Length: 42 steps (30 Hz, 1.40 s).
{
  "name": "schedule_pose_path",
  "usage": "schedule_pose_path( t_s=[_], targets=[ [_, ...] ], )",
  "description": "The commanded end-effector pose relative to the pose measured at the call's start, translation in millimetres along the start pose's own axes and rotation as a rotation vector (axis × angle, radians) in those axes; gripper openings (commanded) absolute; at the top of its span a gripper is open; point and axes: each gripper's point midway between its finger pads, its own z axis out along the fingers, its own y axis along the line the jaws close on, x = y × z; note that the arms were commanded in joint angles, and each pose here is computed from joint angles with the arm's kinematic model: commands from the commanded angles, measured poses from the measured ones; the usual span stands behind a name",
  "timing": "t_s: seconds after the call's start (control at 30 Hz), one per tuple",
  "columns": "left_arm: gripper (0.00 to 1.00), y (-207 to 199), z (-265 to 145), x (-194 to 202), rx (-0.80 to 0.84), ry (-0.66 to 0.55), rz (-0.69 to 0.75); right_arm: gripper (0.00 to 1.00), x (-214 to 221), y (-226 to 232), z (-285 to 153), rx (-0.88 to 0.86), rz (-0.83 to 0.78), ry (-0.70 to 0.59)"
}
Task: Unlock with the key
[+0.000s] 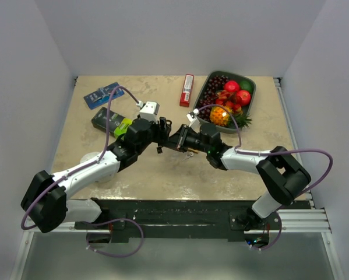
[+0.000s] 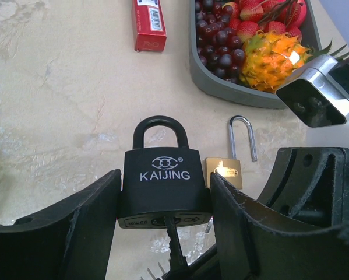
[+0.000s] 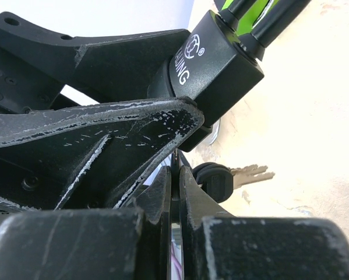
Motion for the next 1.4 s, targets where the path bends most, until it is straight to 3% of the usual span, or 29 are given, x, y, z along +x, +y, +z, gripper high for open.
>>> schedule_pose_path(
  t_s=[0.0, 0.7, 1.37],
  targets=[
    [0.00, -7.8, -11.4, -55.7, 0.002, -0.179, -0.030, 0.00, -43.2, -0.1, -7.2, 0.038, -0.001, -0.187],
    [0.00, -9.8, -10.9, -52.8, -0.022, -0.161, -0.023, 0.00, -59.5, 17.7, 12.9, 0.023, 0.033, -0.346],
    [0.00, -18.2, -15.8, -54.2, 0.010, -0.175, -0.005, 0.00, -95.5, 23.1, -4.0, 0.024, 0.024, -0.457]
  ],
)
